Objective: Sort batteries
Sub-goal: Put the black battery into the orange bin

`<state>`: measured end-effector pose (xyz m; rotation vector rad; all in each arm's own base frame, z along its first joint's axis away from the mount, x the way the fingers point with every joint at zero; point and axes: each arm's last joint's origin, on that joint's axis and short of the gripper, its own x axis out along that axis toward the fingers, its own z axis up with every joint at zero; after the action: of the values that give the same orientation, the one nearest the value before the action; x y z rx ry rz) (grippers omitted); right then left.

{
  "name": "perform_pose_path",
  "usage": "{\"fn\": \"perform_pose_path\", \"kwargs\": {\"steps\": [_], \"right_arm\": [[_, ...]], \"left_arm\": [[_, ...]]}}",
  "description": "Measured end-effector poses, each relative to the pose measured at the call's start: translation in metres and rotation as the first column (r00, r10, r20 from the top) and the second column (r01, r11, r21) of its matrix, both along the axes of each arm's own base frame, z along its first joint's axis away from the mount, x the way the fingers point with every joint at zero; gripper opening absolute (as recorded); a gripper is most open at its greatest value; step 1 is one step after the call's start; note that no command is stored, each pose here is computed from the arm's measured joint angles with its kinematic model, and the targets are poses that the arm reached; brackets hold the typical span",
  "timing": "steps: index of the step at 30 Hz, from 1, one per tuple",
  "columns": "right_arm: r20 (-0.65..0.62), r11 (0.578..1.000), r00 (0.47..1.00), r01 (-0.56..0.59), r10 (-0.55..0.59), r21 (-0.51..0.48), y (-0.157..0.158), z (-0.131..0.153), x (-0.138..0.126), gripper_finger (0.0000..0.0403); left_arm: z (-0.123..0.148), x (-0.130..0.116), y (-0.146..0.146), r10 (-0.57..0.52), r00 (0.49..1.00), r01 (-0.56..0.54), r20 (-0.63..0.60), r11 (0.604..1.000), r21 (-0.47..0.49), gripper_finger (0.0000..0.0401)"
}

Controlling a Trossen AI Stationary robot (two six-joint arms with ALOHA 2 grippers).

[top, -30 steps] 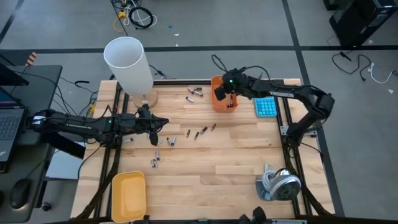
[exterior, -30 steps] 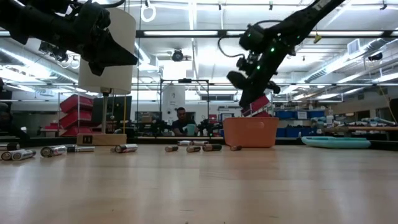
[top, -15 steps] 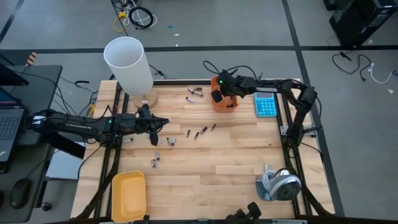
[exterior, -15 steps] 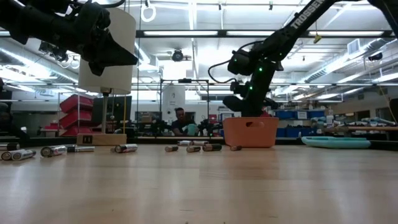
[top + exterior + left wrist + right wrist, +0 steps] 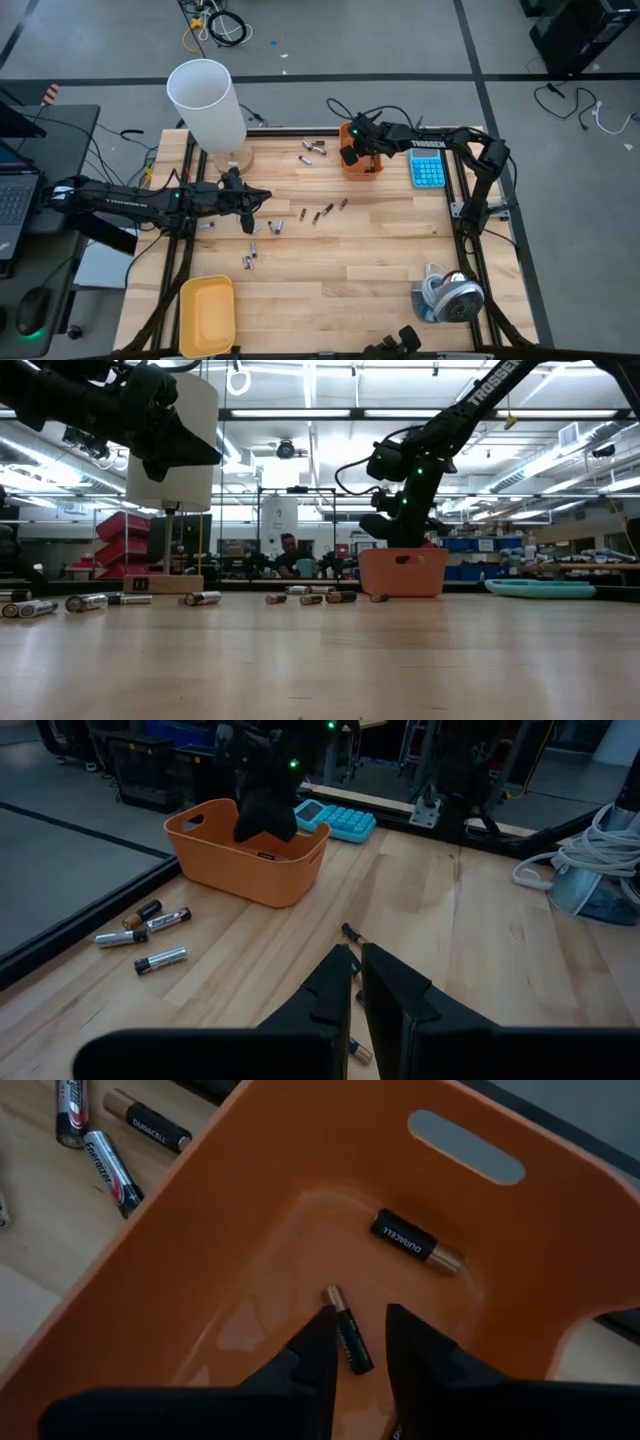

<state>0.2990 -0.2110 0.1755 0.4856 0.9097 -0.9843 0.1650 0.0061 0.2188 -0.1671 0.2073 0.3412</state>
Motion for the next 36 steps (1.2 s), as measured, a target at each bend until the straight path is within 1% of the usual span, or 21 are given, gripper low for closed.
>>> {"fn": "perform_pose_path", "kwargs": {"steps": [5, 7, 11, 15, 21, 26, 30, 34, 36], "right_arm": [[0.000, 1.000, 1.000, -0.002, 0.002, -0.016, 0.000, 0.002, 0.000, 0.0091], [0.012, 1.000, 1.000, -0.007, 0.007, -0.031, 0.000, 0.007, -0.001, 0.0094], [0.049, 0.997, 0.998, -0.024, 0.028, -0.077, 0.003, 0.026, -0.003, 0.0094], [0.097, 0.989, 0.992, -0.066, 0.079, -0.133, 0.015, 0.053, -0.005, 0.0092], [0.156, 0.960, 0.964, -0.177, 0.214, -0.219, 0.051, 0.092, -0.004, 0.0091], [0.181, 0.924, 0.929, -0.268, 0.322, -0.272, 0.086, 0.114, -0.002, 0.0091], [0.134, 0.894, 0.917, -0.319, 0.375, -0.315, 0.115, 0.122, -0.002, 0.0089], [0.076, 0.866, 0.910, -0.359, 0.407, -0.349, 0.139, 0.126, -0.003, 0.0089], [0.048, 0.852, 0.901, -0.388, 0.431, -0.352, 0.149, 0.126, -0.003, 0.0089]], "left_arm": [[0.000, 0.000, 0.000, 0.001, 1.000, -0.001, 0.001, 1.000, -0.005, 0.0030], [0.000, 0.000, 0.000, 0.001, 1.000, -0.001, 0.002, 1.000, -0.006, 0.0030], [0.000, 0.000, 0.000, 0.002, 1.000, -0.002, 0.005, 1.000, -0.007, 0.0030], [0.003, 0.001, 0.000, -0.008, 0.999, 0.008, 0.032, 1.000, -0.009, 0.0030], [-0.001, 0.013, -0.003, -0.084, 0.995, 0.085, 0.045, 0.996, -0.021, 0.0030], [-0.010, 0.027, -0.003, -0.089, 0.995, 0.090, 0.035, 0.996, -0.013, 0.0030], [-0.018, 0.039, -0.004, -0.102, 0.994, 0.102, 0.035, 0.995, -0.015, 0.0030], [-0.026, 0.050, -0.005, -0.151, 0.988, 0.151, 0.038, 0.988, -0.015, 0.0030], [-0.032, 0.055, -0.006, -0.163, 0.986, 0.164, 0.020, 0.986, -0.015, 0.0030]]}}
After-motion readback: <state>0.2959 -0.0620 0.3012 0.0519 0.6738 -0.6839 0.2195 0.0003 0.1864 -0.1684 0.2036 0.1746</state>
